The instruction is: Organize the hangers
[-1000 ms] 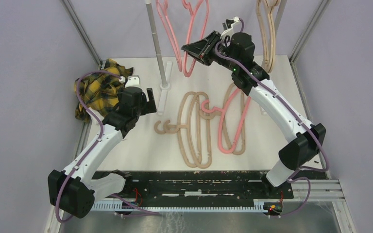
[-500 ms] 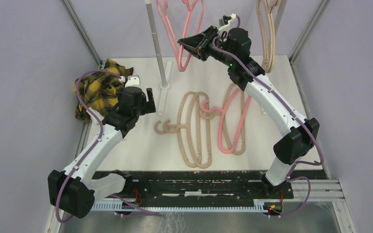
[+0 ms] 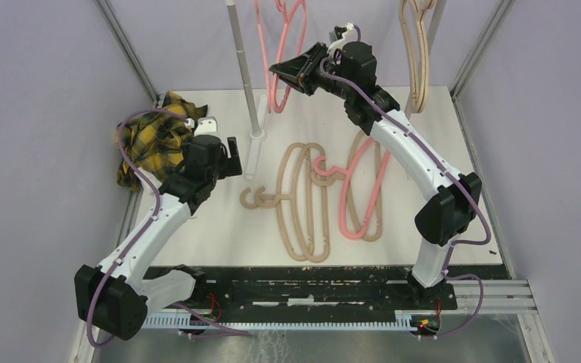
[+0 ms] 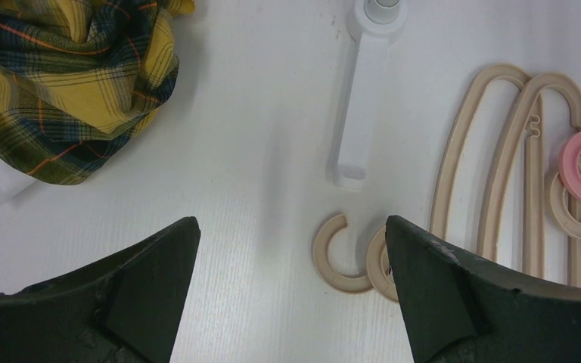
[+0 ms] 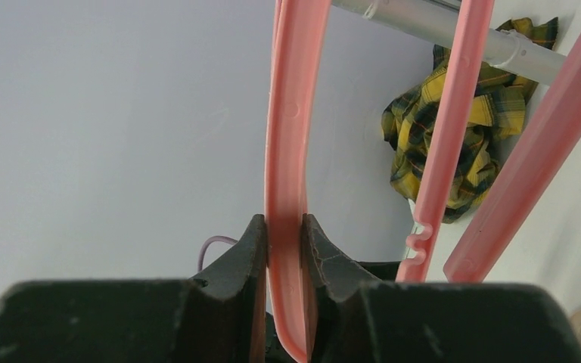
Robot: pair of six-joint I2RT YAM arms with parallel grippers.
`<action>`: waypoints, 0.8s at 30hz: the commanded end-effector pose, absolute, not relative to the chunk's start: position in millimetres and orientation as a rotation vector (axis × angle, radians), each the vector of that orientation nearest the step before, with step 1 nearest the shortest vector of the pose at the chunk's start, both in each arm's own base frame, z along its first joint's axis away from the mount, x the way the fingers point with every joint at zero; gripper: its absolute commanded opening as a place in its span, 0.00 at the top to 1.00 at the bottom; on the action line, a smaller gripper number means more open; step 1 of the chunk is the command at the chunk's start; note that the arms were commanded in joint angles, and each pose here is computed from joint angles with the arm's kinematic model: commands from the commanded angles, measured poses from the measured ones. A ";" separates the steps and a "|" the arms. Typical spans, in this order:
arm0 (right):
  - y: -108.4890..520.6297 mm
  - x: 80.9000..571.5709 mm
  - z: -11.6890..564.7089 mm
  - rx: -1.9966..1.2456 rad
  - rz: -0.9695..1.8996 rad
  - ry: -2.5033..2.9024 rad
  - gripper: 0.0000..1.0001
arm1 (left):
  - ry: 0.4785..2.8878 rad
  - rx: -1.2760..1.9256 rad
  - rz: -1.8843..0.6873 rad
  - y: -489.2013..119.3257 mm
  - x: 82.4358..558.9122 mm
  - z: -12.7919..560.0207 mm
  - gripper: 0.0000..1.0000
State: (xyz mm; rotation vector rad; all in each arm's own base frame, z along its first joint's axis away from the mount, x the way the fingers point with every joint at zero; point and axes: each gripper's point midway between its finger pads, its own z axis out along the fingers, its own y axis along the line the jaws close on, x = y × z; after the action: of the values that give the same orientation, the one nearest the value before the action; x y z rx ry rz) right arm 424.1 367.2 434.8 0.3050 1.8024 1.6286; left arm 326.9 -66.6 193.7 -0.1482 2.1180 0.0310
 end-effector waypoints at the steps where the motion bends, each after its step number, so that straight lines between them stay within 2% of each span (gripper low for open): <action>1: 369.1 415.6 425.1 0.261 1.605 1.858 0.94 | 2.056 -0.138 0.050 -62.1 335.0 214.6 0.01; 4: 370.7 411.8 410.7 0.241 1.595 1.904 0.87 | 2.060 -0.137 0.046 -63.1 335.4 212.6 0.01; 10: 359.8 402.7 413.5 0.170 1.504 1.908 0.51 | 2.070 -0.135 0.040 -64.7 336.5 209.6 0.01; 16: 334.0 390.9 421.4 0.125 1.339 1.880 0.40 | 2.072 -0.131 0.043 -64.3 335.2 208.6 0.01; 19: 321.9 383.1 409.6 0.086 1.247 1.909 0.29 | 2.079 -0.133 0.045 -63.9 335.1 206.9 0.01; 24: 293.6 362.3 339.7 -0.016 1.000 2.097 0.25 | 2.090 -0.129 0.030 -67.0 335.6 204.9 0.01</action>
State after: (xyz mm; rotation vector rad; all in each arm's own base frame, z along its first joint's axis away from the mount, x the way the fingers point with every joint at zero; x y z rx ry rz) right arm 380.9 321.7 379.0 0.1031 1.9991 1.2275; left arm 327.4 -66.0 192.1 -0.1492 2.1228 0.0337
